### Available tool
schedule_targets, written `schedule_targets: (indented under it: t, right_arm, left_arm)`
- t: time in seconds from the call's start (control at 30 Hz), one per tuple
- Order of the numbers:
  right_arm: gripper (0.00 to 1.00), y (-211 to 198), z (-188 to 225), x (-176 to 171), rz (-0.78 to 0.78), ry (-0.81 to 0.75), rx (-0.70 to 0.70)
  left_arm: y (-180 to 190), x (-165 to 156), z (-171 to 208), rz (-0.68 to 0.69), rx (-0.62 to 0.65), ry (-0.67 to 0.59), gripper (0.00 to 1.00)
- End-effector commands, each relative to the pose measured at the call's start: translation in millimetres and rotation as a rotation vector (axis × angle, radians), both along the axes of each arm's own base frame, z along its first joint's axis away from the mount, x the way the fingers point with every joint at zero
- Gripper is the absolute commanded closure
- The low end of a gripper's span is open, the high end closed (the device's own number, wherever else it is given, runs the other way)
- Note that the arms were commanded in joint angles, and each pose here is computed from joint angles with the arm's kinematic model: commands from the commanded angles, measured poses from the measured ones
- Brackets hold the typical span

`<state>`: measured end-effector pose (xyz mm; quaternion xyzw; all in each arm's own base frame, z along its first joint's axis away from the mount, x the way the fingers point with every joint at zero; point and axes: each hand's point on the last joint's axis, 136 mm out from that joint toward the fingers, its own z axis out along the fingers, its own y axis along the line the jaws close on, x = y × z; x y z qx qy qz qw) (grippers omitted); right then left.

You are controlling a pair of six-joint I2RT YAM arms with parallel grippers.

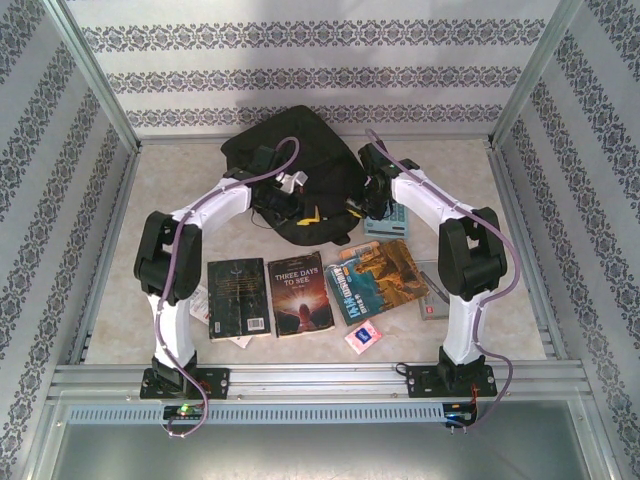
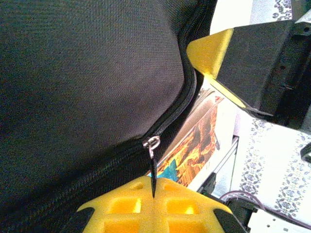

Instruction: Pack books, pencil case, and school supplies into a backpack

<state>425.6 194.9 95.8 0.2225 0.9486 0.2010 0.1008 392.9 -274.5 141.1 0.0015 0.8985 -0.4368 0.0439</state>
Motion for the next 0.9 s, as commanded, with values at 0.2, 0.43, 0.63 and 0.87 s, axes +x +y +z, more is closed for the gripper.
schedule_targets:
  t: [0.2,0.43,0.63,0.87]
  right_arm:
    - [1.00,-37.1,3.8,21.6,0.016,-0.038,-0.122]
    - [1.00,-45.7,9.6,33.0,0.040,-0.063,-0.168]
    - [1.00,-53.4,14.8,39.5,0.066,-0.081,-0.225]
    - [0.52,-39.2,32.2,33.8,0.070,-0.106,-0.177]
  left_arm:
    - [34.9,-12.3,11.6,0.051,-0.004,-0.001,1.00]
    - [55.8,-2.0,16.0,0.118,-0.013,-0.011,1.00]
    - [70.4,13.8,19.8,0.153,0.011,-0.035,1.00]
    - [57.0,23.2,28.0,0.151,-0.048,-0.058,1.00]
